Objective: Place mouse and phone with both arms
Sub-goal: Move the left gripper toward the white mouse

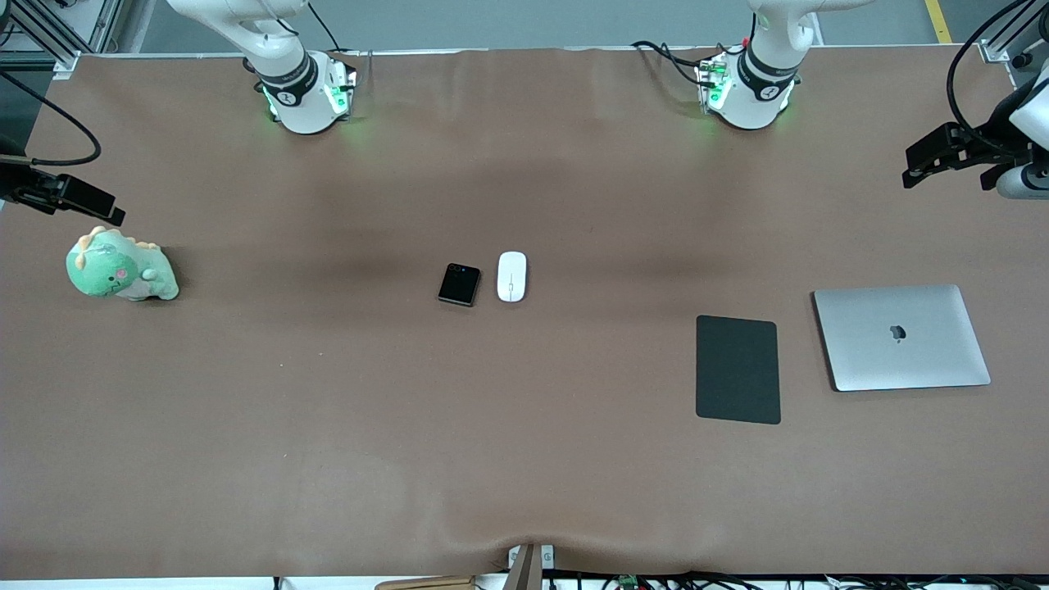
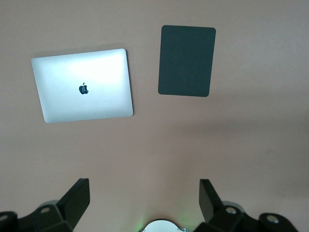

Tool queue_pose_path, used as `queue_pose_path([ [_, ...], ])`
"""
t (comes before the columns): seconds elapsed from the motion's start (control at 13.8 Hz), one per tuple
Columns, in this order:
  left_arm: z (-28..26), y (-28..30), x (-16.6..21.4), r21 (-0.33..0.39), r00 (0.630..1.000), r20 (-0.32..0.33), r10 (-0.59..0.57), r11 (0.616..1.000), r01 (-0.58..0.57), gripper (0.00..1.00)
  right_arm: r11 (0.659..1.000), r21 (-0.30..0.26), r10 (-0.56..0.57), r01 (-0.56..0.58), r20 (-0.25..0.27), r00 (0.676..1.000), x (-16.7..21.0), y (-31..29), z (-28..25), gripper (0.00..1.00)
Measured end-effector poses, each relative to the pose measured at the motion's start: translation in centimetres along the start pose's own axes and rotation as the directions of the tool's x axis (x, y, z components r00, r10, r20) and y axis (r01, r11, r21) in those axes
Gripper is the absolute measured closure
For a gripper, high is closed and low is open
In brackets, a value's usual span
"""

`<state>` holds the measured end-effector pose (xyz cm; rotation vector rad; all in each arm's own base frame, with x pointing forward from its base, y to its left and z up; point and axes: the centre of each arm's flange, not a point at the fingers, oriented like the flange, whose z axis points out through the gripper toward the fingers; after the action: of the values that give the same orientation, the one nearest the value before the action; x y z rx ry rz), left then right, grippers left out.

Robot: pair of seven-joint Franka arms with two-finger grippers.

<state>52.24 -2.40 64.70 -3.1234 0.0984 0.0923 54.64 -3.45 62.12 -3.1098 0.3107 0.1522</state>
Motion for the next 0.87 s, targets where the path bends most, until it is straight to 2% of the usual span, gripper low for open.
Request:
queue_pose_path([
  [0.36,0.3,0.8,0.2,0.000,1.000,0.007,0.015,1.000,-0.015,0.00,1.000,0.000,0.000,0.000,0.000,1.000,0.0,0.0,0.0,0.00],
  [0.51,1.8,2.6,1.1,-0.004,0.998,0.035,0.048,0.999,-0.048,0.00,1.000,0.000,0.000,0.000,0.000,1.000,0.0,0.0,0.0,0.00],
  [0.65,4.5,6.6,2.6,-0.007,0.992,0.085,0.091,0.996,-0.091,0.00,1.000,0.000,0.000,0.000,0.000,1.000,0.0,0.0,0.0,0.00],
  [0.87,9.3,14.8,4.7,-0.014,0.988,0.113,0.106,0.994,-0.105,0.00,1.000,0.000,0.001,-0.001,-0.001,1.000,0.0,0.0,0.0,0.00],
])
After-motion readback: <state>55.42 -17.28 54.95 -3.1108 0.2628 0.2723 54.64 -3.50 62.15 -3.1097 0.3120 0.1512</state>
